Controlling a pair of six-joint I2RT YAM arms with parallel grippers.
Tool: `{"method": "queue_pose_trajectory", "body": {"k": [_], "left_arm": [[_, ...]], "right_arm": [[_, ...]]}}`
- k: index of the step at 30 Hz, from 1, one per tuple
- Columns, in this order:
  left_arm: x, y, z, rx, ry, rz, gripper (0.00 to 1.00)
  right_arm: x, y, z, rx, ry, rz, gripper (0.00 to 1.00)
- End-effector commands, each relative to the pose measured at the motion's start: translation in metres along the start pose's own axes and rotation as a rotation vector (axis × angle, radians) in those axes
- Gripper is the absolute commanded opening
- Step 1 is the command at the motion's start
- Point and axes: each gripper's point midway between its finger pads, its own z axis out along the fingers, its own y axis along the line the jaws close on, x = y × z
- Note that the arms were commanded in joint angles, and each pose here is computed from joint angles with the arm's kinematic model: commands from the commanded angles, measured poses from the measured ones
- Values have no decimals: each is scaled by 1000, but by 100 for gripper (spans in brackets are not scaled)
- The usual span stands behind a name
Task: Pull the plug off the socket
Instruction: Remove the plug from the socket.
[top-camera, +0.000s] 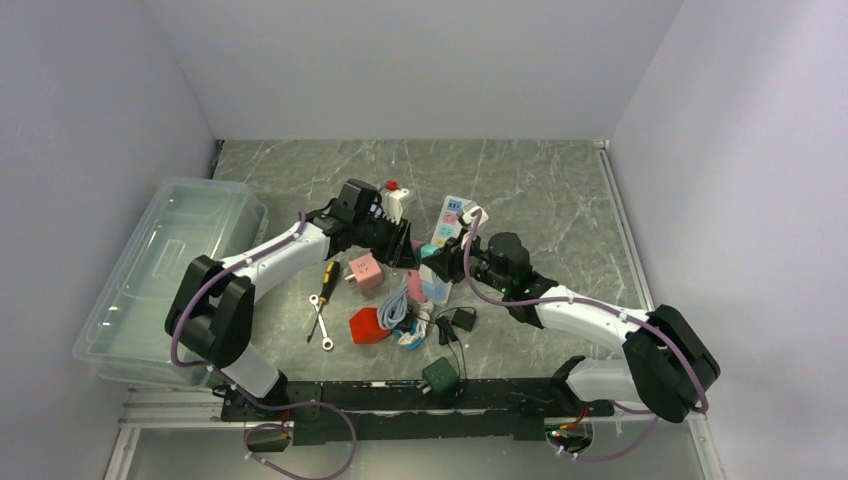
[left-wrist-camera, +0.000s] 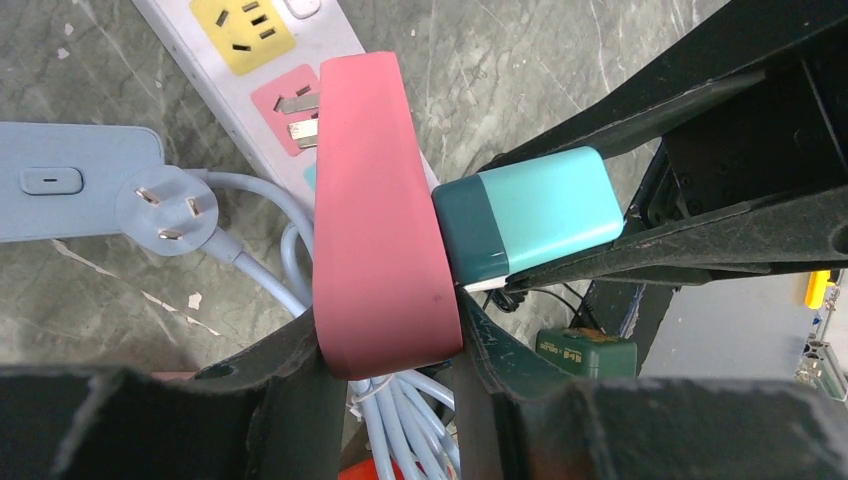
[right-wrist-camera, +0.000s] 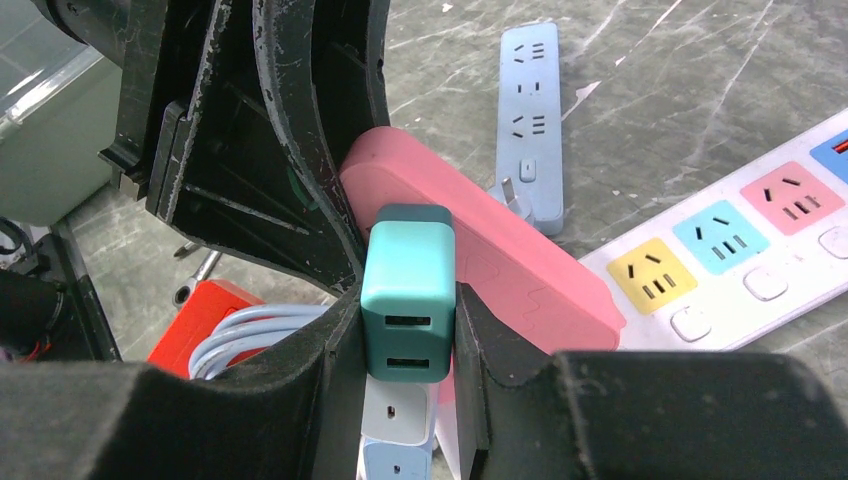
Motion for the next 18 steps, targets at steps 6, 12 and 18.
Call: {"method": "queue_pose_trajectory", "body": {"k": [6,12,18], "left_arm": [[-28,-9,-14,-28,-79,46,0],[-25,-4,-10,-37,-65,11,0],[-25,-7,-10,-25,-68,20,0]], "right_arm": [[-23,4,2,48,-74,-74,0],[-19,15,7,71,-63,-133,0],[-17,14,7,78,-62,-122,0]]}}
